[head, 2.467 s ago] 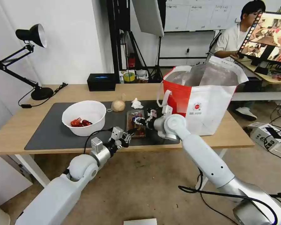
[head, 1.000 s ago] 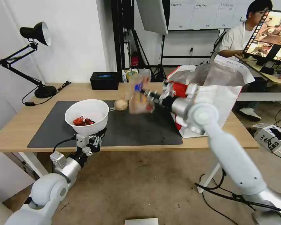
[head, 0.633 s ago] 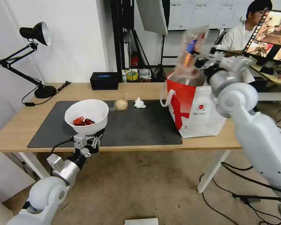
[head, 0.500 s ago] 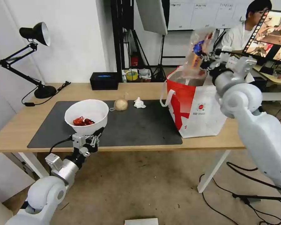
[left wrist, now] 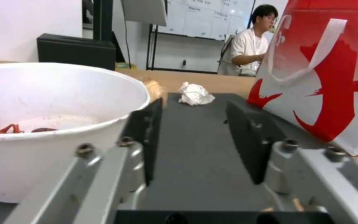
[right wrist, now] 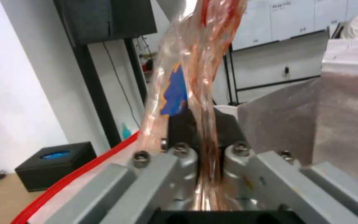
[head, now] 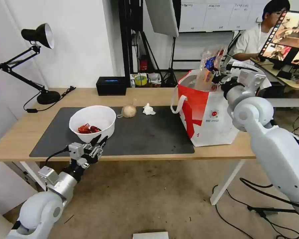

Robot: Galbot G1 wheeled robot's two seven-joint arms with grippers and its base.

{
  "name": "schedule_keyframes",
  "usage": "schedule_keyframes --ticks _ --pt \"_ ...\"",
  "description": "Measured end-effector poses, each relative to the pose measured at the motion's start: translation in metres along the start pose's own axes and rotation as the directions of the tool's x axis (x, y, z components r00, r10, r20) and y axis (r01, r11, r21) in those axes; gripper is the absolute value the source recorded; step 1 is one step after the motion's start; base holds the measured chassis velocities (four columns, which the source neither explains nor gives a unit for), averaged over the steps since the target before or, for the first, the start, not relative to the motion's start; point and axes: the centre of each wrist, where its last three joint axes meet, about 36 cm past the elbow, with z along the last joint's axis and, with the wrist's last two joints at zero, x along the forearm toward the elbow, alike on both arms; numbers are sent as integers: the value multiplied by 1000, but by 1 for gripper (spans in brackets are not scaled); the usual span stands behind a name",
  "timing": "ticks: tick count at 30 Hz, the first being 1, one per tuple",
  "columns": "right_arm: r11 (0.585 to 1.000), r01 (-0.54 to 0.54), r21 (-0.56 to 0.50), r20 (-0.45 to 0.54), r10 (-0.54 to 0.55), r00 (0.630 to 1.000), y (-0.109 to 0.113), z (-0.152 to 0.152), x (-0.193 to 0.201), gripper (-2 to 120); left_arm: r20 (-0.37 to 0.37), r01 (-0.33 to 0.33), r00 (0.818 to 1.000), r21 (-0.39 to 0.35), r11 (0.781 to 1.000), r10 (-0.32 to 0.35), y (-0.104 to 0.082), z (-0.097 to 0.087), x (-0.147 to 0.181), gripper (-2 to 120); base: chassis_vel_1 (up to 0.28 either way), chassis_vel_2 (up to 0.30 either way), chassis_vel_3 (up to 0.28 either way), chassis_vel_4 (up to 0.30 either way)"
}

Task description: Pick up the trash from the table and place it into the takeout bag.

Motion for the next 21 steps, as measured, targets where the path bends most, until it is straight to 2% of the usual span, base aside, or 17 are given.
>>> schedule_keyframes --ticks 1,2,5,6,7,9,11,15,18,19,21 --pt "1000 -1 -4 -2 1 1000 0 0 2 14 1 1 1000 0 1000 -1 0 0 -1 59 0 0 0 0" --pt "1000 -1 -4 -2 1 1000 0 0 2 14 1 1 1000 0 1000 -1 0 0 -1 59 0 0 0 0" --pt "1000 3 -12 -7 -3 1000 0 1 7 28 -1 3 1000 1 1000 -3 -1 0 -2 74 0 0 0 0" --pt "1000 3 -12 -7 -3 1000 0 1 7 28 -1 3 1000 1 1000 -3 -1 0 -2 74 0 0 0 0" --pt "1000 3 -13 -11 -3 1000 -1 2 9 35 -2 5 1000 0 1000 -5 -1 0 -2 81 0 0 0 0" --pt "1000 2 -14 -12 -2 1000 -1 3 10 39 -3 5 1000 0 1000 -5 -1 0 -2 85 0 0 0 0" --pt "1000 -2 -19 -14 2 1000 -3 4 11 52 -6 4 1000 -6 1000 -4 0 -1 -3 97 0 0 0 0" --pt "1000 -1 -22 -17 1 1000 -4 5 12 60 -7 4 1000 -10 1000 -4 1 -3 -3 99 0 0 0 0" --pt "1000 12 -26 -15 -13 1000 -3 4 13 75 -4 4 1000 -15 1000 -5 2 -6 -3 100 0 0 0 0" --pt "1000 12 -26 -15 -13 1000 -3 4 13 75 -4 4 1000 -15 1000 -5 2 -6 -3 100 0 0 0 0" --pt "999 36 -34 -4 -36 999 -2 2 15 84 -2 6 1000 -15 1000 -6 2 -8 -2 100 0 0 0 0"
